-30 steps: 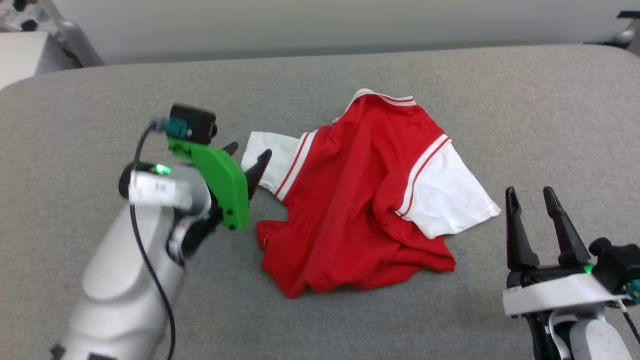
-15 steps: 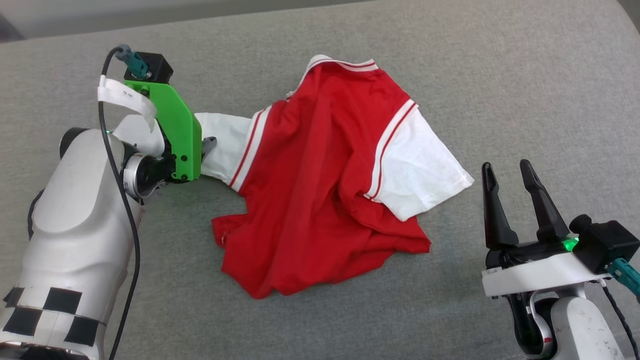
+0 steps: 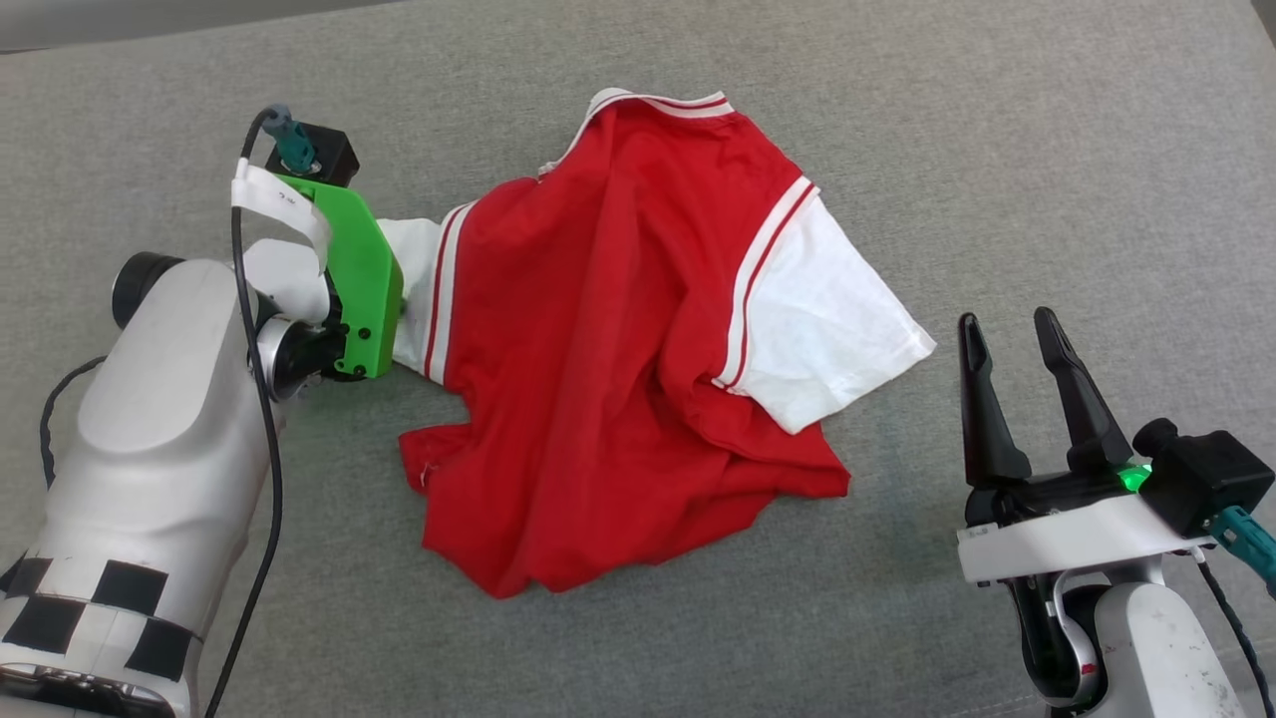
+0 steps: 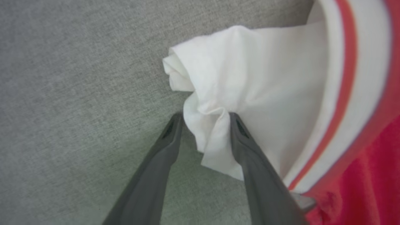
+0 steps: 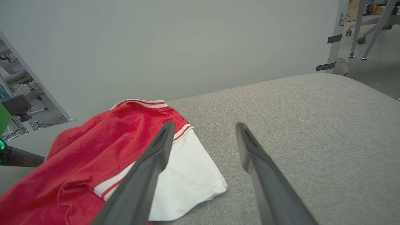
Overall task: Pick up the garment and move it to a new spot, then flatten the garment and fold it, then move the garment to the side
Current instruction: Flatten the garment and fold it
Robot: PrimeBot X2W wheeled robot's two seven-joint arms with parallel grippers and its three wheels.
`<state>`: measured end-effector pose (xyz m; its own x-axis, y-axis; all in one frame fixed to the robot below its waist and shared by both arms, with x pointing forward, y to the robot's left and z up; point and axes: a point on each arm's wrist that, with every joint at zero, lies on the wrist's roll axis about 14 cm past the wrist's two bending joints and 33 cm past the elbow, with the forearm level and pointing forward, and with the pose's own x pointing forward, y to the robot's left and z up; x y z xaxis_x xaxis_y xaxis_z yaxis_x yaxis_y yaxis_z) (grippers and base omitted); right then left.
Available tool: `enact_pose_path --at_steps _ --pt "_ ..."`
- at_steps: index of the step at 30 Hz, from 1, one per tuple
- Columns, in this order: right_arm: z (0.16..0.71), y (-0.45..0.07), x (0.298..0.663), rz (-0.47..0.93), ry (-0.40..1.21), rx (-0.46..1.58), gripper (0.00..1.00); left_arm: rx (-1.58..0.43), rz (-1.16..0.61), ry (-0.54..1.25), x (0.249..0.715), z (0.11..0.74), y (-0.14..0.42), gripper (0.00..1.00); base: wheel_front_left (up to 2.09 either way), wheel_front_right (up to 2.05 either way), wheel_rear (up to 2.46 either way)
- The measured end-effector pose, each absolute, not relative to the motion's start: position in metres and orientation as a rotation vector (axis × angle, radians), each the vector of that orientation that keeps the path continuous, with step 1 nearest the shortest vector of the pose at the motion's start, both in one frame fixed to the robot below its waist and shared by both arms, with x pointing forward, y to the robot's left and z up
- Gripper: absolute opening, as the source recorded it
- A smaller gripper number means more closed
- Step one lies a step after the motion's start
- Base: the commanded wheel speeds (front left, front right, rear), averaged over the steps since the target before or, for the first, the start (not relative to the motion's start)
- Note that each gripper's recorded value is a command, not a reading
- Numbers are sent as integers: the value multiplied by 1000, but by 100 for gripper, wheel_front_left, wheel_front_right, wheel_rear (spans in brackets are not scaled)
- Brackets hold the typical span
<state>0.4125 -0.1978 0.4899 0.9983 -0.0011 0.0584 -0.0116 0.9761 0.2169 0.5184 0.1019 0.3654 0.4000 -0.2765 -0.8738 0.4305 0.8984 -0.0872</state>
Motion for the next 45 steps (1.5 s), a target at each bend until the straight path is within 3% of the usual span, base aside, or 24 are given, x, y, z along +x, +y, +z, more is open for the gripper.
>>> enact_pose_path --at_steps 9,16,22,29,30,31,32,39,45 --pt "503 -190 414 35 -95 225 100 64 -376 963 516 386 128 0 0 0 0" --pt "508 -181 412 68 -97 231 100 -14 -248 734 519 432 176 0 0 0 0" --pt "511 -164 412 120 -83 243 100 -80 -180 744 469 420 207 0 0 0 0" --pt "520 -149 413 165 -91 249 100 -142 -174 823 407 390 202 0 0 0 0" --pt "521 -148 413 168 -93 249 100 -149 -188 831 401 388 197 4 0 0 0" --pt "521 -147 412 170 -91 249 100 -166 -202 834 396 386 191 34 0 0 0" --pt "522 -147 412 171 -92 249 100 -184 -206 837 393 384 187 100 0 0 0" --pt "522 -148 407 169 -84 247 100 -177 -171 699 397 397 195 100 0 0 0" --pt "522 -145 403 185 -54 240 100 -140 -206 273 425 473 191 100 0 0 0"
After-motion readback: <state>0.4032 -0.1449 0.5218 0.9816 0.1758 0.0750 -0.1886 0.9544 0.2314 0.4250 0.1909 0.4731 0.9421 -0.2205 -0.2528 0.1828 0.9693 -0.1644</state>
